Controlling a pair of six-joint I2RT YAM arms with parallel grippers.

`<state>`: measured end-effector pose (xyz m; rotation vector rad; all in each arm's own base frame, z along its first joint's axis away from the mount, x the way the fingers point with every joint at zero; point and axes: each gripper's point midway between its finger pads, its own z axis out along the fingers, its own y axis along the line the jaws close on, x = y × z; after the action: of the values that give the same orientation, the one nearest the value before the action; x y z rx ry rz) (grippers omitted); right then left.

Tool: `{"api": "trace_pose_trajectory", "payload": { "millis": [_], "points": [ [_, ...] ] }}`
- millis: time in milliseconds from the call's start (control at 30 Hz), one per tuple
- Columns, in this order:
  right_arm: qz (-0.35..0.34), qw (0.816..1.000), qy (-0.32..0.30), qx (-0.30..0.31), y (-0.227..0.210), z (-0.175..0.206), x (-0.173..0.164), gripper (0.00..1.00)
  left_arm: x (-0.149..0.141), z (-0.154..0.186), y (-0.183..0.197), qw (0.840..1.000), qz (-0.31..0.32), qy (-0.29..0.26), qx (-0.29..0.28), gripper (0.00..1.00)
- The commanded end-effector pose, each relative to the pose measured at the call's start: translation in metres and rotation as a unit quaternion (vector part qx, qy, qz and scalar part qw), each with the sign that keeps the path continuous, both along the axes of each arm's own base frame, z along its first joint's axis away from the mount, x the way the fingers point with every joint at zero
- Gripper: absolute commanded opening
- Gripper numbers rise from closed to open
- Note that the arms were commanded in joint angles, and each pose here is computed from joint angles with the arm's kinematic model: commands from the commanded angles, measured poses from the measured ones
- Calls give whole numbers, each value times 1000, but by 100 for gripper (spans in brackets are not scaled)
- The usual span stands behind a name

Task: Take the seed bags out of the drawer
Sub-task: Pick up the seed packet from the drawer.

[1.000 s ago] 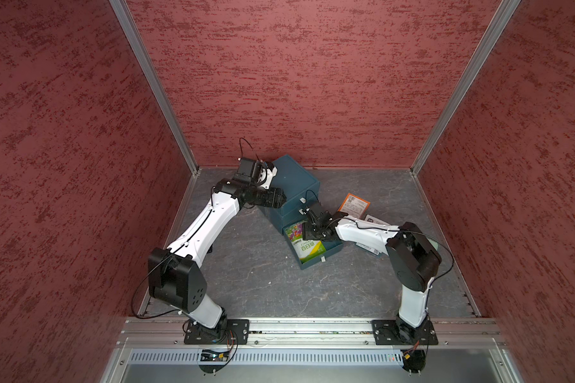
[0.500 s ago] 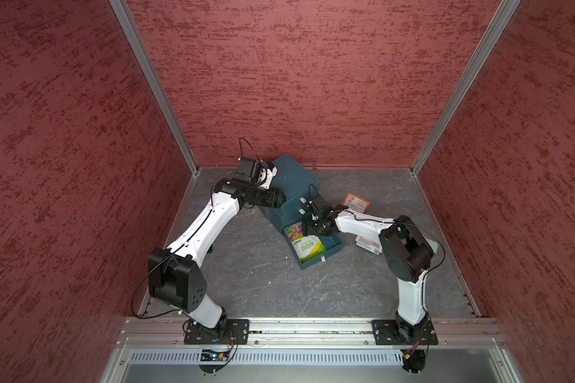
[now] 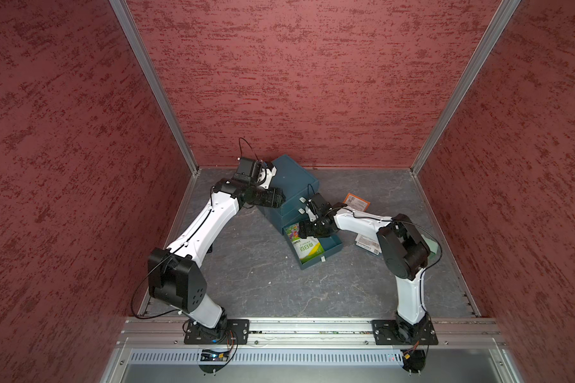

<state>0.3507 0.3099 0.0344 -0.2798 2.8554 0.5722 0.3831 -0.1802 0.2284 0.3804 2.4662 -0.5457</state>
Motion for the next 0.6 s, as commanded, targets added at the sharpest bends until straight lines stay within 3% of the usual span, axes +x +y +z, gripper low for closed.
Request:
{"api": "trace_pose_trajectory", "payload": {
  "millis": [0,267,400,567],
  "points": [
    [59,998,35,15,16,-27,-15,76,-20,-24,-12,998,-47,51,8,76],
    [92,995,46,11,29,-36,-24,67,-22,-26,-12,997,-47,53,9,75],
    [90,995,46,6,27,-39,-24,51,-21,-26,-12,997,-47,54,10,75],
    [81,996,34,0,24,-35,-22,42,-20,-25,-12,997,-46,54,12,76]
  ]
}}
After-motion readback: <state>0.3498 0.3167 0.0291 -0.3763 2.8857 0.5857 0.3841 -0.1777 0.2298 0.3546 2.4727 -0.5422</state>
